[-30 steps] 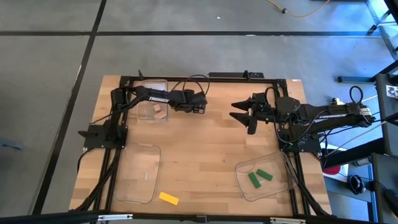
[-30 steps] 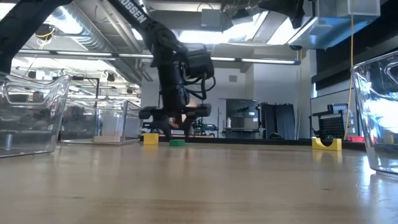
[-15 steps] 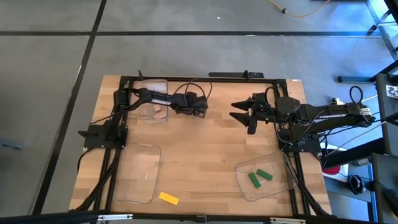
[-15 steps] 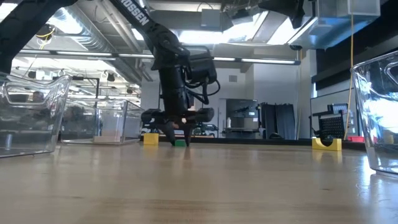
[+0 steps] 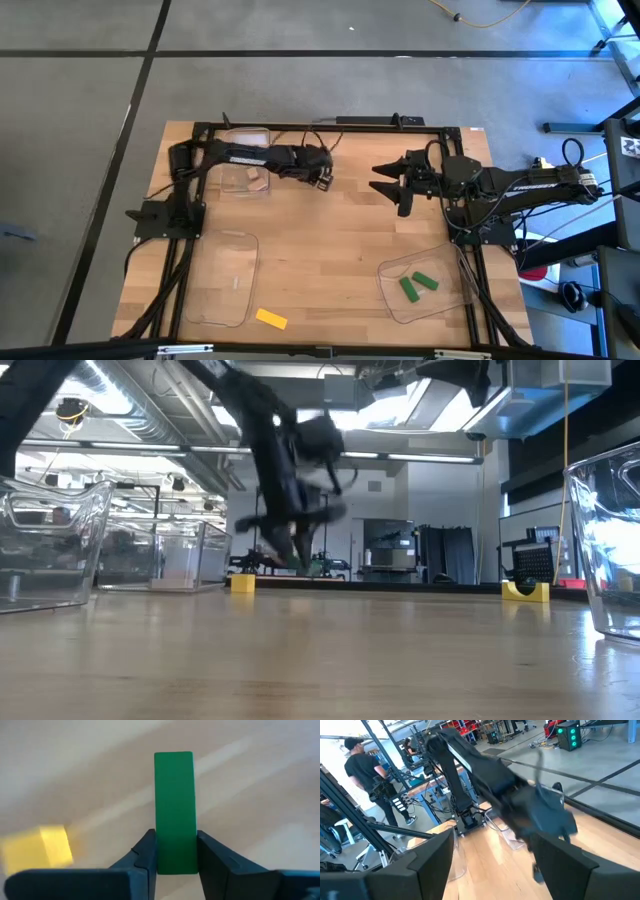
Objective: Sort & place blocks by color
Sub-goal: Put the green block into the bottom right transparent bin
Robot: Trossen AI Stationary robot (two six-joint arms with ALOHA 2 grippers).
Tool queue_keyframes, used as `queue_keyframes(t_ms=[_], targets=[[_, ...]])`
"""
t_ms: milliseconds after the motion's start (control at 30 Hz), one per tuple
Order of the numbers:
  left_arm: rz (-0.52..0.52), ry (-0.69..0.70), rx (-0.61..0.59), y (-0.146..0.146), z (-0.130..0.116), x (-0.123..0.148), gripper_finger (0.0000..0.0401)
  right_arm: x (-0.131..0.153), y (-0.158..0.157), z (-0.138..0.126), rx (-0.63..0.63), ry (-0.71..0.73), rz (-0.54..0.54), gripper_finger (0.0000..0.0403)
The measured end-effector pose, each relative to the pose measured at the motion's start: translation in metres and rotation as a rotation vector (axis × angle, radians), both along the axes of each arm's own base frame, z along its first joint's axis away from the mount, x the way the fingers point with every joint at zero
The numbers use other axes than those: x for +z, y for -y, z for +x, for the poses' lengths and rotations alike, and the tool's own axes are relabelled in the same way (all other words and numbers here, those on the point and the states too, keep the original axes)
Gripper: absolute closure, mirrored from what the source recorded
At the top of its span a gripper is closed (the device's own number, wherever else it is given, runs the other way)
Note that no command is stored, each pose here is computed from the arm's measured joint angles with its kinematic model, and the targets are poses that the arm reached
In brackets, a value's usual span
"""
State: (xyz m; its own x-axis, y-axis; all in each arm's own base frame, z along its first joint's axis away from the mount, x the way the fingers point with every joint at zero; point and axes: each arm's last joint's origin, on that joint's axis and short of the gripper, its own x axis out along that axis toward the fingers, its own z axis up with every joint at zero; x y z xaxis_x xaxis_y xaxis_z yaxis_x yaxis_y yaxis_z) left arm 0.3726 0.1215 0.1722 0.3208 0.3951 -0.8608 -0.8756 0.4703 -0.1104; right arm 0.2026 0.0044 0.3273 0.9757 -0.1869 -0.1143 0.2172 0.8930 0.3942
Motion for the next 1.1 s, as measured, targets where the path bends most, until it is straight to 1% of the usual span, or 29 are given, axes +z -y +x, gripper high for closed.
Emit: queue_keyframes(t_ms=[100,167,267,367,433,567,667,700,800,933,1033,1100], targets=[[0.087,0.021,-0.119,0.008,-0.006,0.033,0.0308,-0.002,0.000,0.000,0.000,-0.024,0.002,0.0134],[0.134,0.049,-0.187,0.018,-0.011,0.055,0.0308,-0.004,0.000,-0.001,0.000,-0.042,0.002,0.0134],[0.201,0.145,-0.300,0.040,-0.021,0.086,0.0308,-0.006,0.000,0.000,0.012,-0.062,-0.004,0.0134],[0.214,0.282,-0.384,0.062,-0.038,0.102,0.0308,-0.008,-0.001,0.002,0.048,-0.077,-0.025,0.0134],[0.218,0.410,-0.432,0.076,-0.051,0.109,0.0308,-0.009,-0.002,0.004,0.068,-0.085,-0.029,0.0134],[0.212,0.713,-0.524,0.103,-0.074,0.115,0.0308,-0.015,-0.003,0.011,0.094,-0.116,-0.038,0.0134],[0.222,0.916,-0.562,0.117,-0.088,0.118,0.0308,-0.021,-0.005,0.018,0.127,-0.138,-0.030,0.0134],[0.228,0.962,-0.573,0.121,-0.091,0.119,0.0308,-0.023,-0.005,0.021,0.136,-0.138,-0.012,0.0134],[0.229,1.021,-0.601,0.130,-0.095,0.119,0.0308,-0.027,-0.007,0.032,0.160,-0.115,0.050,0.0134],[0.247,1.027,-0.625,0.134,-0.095,0.120,0.0308,-0.030,-0.008,0.045,0.171,-0.078,0.058,0.0134],[0.267,1.030,-0.635,0.134,-0.094,0.120,0.0308,-0.029,-0.009,0.055,0.180,0.001,0.100,0.0134],[0.279,1.045,-0.646,0.135,-0.094,0.122,0.0308,-0.030,-0.010,0.063,0.203,0.051,0.106,0.0134]])
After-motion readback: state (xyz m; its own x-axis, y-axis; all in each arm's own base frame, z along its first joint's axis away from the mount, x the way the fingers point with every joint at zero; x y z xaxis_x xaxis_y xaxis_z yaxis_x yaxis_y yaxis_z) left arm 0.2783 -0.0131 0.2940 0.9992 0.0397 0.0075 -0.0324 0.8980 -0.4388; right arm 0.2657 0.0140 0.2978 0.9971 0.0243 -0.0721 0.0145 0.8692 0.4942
